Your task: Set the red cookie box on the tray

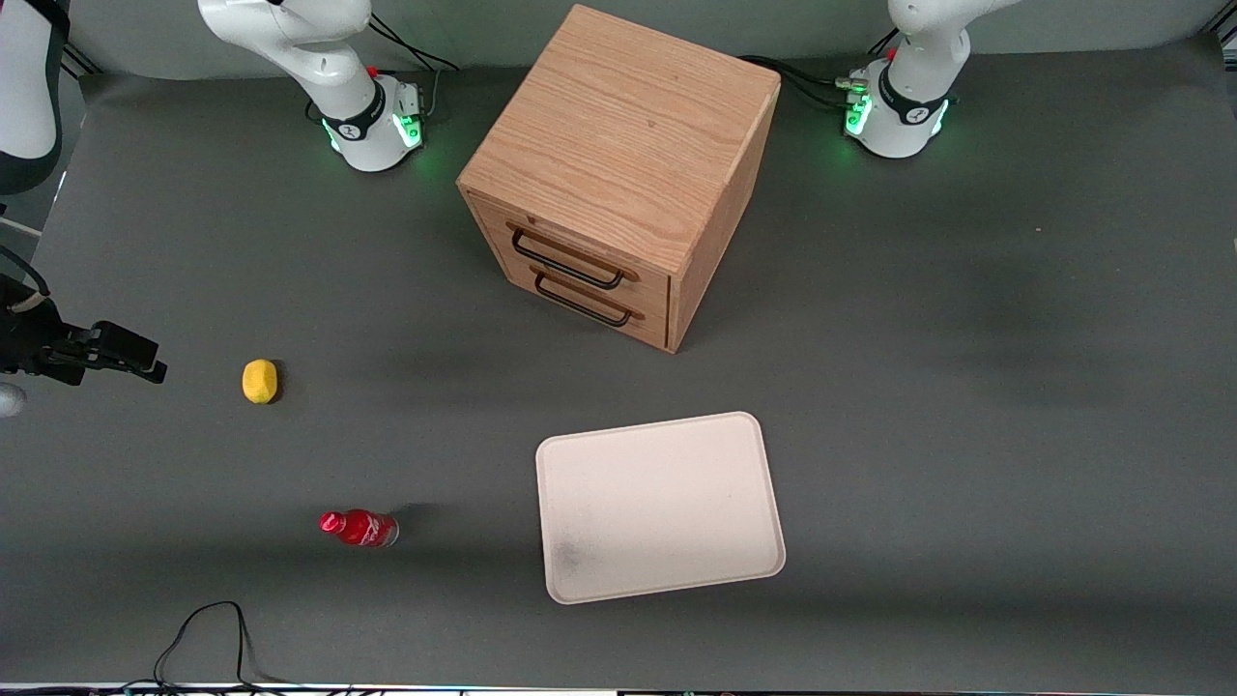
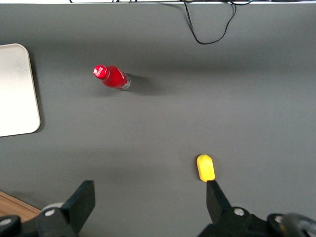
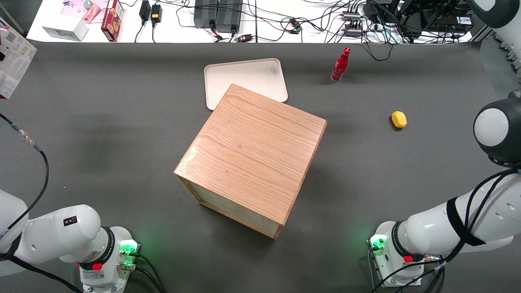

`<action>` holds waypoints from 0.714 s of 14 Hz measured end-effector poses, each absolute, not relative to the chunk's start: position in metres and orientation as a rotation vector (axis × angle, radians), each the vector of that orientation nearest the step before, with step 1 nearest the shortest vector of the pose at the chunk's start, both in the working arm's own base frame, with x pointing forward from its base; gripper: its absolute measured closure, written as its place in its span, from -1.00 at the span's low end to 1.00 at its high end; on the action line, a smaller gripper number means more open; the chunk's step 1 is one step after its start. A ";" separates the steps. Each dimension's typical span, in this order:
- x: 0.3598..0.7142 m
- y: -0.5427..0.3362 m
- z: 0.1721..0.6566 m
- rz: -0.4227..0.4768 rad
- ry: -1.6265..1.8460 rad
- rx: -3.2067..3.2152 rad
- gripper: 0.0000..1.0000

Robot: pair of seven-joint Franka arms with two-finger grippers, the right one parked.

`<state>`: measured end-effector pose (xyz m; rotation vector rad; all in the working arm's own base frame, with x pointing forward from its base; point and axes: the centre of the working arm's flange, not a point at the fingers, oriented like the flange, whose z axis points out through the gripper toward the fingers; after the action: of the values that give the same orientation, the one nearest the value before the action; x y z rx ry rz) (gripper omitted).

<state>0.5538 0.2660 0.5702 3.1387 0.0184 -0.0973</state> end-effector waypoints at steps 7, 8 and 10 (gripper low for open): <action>0.561 0.244 0.595 -0.085 0.032 3.144 0.93; 0.571 0.223 0.593 -0.088 -0.024 3.144 0.93; 0.591 0.169 0.589 -0.098 -0.093 3.144 0.93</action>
<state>0.5906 0.1690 0.5890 3.1438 -0.0933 -0.0982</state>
